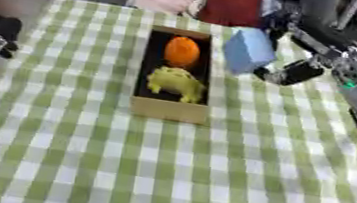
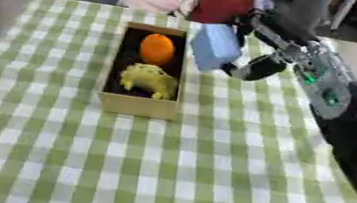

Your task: Pick up objects on the table and place them in the box.

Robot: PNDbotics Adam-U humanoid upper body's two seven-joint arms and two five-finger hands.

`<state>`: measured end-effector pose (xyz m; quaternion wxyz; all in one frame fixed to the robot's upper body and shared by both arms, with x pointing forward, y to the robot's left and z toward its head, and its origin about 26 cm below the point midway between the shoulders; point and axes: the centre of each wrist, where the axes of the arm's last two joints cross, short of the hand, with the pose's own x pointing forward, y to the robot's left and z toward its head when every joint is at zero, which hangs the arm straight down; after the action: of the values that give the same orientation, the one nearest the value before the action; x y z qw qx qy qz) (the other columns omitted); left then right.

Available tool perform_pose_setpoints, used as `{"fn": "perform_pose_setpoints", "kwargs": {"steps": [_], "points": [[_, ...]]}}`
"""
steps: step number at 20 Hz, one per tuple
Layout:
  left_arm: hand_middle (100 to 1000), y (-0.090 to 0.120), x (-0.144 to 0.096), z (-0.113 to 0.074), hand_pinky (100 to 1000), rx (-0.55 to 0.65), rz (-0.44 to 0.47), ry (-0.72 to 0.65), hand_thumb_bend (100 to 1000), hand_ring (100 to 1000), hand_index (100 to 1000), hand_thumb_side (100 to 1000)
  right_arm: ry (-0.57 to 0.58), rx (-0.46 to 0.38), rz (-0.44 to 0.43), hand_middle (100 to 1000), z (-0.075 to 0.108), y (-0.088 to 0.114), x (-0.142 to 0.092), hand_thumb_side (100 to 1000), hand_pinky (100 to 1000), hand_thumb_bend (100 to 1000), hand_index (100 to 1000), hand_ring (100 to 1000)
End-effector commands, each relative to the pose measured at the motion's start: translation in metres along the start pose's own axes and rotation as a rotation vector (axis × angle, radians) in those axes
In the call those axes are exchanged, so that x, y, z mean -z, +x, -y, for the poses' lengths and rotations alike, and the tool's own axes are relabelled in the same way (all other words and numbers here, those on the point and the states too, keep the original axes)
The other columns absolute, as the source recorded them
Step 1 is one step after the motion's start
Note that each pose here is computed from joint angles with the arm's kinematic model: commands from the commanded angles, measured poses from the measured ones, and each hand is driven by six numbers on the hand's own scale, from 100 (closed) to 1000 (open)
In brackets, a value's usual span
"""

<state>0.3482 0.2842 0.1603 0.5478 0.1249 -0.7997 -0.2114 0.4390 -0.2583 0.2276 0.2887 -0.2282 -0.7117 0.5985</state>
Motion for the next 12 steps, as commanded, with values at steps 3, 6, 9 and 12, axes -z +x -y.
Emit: {"fn": "perform_pose_setpoints", "kwargs": {"steps": [3,6,9,12], "points": [[508,0.007,0.003,-0.004,542,0.015,0.028,-0.009,554,548,647,702,0.039,-0.017,0.069,401,0.008,0.018,0.027,104,692,320,570,655],[508,0.009,0.004,-0.003,542,0.011,0.035,-0.012,552,548,647,701,0.070,-0.012,0.087,406,-0.002,0.022,0.042,125,694,329,576,658],[509,0.011,0.005,-0.002,541,0.007,0.041,-0.016,552,549,646,700,0.098,-0.013,0.100,415,-0.013,0.024,0.053,141,697,339,585,662],[508,0.012,0.006,-0.001,541,0.004,0.045,-0.017,551,549,646,699,0.130,-0.020,0.102,429,-0.024,0.026,0.062,164,702,357,599,668]]}}
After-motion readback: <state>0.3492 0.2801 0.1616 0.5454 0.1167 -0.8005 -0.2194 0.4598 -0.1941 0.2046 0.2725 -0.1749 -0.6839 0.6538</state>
